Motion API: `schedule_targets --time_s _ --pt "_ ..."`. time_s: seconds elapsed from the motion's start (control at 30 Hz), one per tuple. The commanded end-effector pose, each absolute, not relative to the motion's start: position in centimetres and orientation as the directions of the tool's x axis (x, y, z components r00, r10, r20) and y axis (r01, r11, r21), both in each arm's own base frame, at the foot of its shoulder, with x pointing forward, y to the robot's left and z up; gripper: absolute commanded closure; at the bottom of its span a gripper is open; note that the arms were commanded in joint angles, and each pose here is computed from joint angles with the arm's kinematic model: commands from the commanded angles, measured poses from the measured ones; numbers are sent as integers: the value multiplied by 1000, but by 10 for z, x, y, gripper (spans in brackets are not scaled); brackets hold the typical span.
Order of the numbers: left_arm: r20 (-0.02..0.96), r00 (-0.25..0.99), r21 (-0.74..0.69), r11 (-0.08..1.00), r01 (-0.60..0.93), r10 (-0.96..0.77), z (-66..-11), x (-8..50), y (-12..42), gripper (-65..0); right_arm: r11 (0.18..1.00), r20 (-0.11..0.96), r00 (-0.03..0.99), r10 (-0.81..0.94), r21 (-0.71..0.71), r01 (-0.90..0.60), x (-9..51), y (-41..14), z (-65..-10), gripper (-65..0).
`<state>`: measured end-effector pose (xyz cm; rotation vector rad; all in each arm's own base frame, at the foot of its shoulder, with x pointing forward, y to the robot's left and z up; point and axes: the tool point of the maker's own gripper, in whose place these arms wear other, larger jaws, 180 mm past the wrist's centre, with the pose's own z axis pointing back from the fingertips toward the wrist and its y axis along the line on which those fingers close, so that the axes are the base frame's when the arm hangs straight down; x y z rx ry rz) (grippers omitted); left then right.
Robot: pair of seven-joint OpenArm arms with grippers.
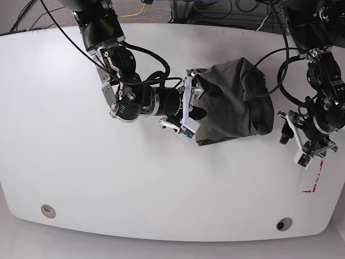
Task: Layout the t-shirt on the table in an organized manner, then fold the t-shirt properly
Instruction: 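Open the left gripper and lift it away from the grey bundle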
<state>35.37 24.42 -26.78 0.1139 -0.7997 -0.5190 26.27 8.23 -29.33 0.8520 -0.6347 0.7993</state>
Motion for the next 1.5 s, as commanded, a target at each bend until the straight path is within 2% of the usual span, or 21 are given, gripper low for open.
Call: schedule_targets --time_s 0.0,0.17,0.33,0.5,0.63,0.73,0.97,1.3,1.47 --pt "708 533 347 886 308 -463 -231 360 269 -360 404 797 509 323 371 -836 271 87 -278 -438" --pt "778 522 320 935 151 -350 -207 355 308 -360 439 792 497 354 329 -836 276 81 -285 -438" --pt "860 467 182 979 96 -206 -202 347 311 -360 466 789 484 379 289 -836 282 76 -288 -438" --pt "830 531 75 979 191 -168 -221 333 291 -360 496 785 454 422 219 -840 288 74 -295 -438" --pt "859 495 -19 958 286 -130 -223 324 267 -360 489 810 384 442 141 -861 296 84 -288 -438" --pt "853 511 -82 938 336 -108 -236 307 256 -360 493 806 372 460 117 -862 302 90 -294 -438" --pt "788 603 -143 914 380 -127 -264 264 257 -360 515 848 335 411 88 -853 339 105 -282 -438" --pt "626 759 -176 916 361 -178 -309 202 268 -358 535 878 366 309 158 -830 372 126 -287 -438" --pt "562 804 -167 926 339 -193 -324 183 274 -307 522 886 365 287 175 -835 375 137 -301 -438"
